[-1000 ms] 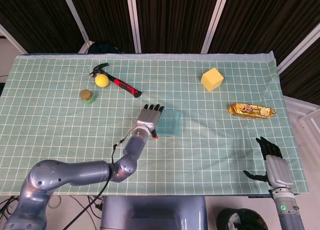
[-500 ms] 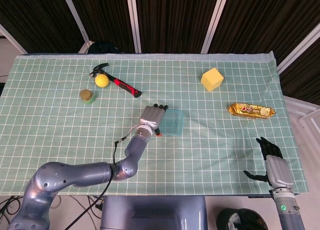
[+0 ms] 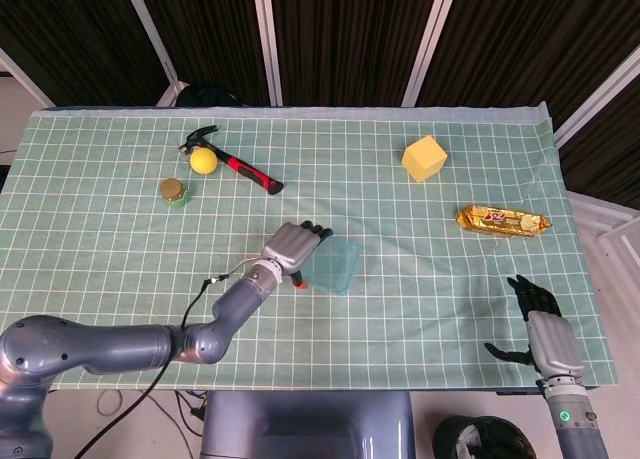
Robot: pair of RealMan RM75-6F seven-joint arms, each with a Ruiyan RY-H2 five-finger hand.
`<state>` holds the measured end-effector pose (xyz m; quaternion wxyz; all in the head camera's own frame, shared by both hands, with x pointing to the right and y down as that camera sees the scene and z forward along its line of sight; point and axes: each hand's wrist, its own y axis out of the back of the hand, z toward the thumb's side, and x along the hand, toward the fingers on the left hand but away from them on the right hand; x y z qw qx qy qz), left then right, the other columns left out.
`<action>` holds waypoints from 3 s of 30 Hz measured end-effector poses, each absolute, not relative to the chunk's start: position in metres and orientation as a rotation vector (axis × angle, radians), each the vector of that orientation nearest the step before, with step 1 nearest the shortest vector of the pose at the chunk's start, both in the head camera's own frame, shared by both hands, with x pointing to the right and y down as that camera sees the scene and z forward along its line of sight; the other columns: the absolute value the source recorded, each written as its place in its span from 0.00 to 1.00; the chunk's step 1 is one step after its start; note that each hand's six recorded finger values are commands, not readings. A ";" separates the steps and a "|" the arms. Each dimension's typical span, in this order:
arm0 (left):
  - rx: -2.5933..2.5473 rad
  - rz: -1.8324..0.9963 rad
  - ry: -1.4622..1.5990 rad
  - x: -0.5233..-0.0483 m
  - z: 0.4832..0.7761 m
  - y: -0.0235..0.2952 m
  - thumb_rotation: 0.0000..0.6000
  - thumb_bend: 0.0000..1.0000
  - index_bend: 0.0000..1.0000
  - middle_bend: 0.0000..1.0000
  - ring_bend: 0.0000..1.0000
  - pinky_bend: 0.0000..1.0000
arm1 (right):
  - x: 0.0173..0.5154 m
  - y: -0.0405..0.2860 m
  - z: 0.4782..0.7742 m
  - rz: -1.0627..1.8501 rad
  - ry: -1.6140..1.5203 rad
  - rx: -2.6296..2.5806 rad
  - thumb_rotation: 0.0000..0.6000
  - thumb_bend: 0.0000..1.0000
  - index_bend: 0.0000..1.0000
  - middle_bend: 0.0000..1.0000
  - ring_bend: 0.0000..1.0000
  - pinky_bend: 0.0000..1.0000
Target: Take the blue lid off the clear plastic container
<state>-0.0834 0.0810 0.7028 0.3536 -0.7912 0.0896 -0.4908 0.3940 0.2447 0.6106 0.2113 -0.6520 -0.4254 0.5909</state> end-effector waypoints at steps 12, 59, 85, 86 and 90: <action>-2.097 -1.202 0.126 -0.106 0.705 0.096 1.00 0.13 0.37 0.43 0.38 0.46 | 0.355 0.242 0.608 1.546 -1.103 -1.881 1.00 0.22 0.00 0.00 0.00 0.00; -2.174 -1.137 0.024 -0.082 0.708 0.122 1.00 0.13 0.38 0.44 0.38 0.47 | 0.144 0.244 0.661 1.312 -1.105 -2.104 1.00 0.22 0.00 0.00 0.00 0.00; -2.178 -1.136 -0.012 -0.083 0.705 0.128 1.00 0.13 0.38 0.44 0.38 0.47 | 0.143 0.232 0.670 1.346 -1.202 -2.086 1.00 0.22 0.00 0.00 0.00 0.00; -2.177 -1.136 -0.013 -0.083 0.705 0.129 1.00 0.13 0.38 0.44 0.38 0.47 | 0.143 0.232 0.670 1.346 -1.204 -2.088 1.00 0.22 0.00 0.00 0.00 0.00; -2.175 -1.139 -0.021 -0.084 0.706 0.130 1.00 0.13 0.39 0.44 0.38 0.47 | 0.142 0.232 0.670 1.341 -1.227 -2.094 1.00 0.22 0.00 0.00 0.00 0.00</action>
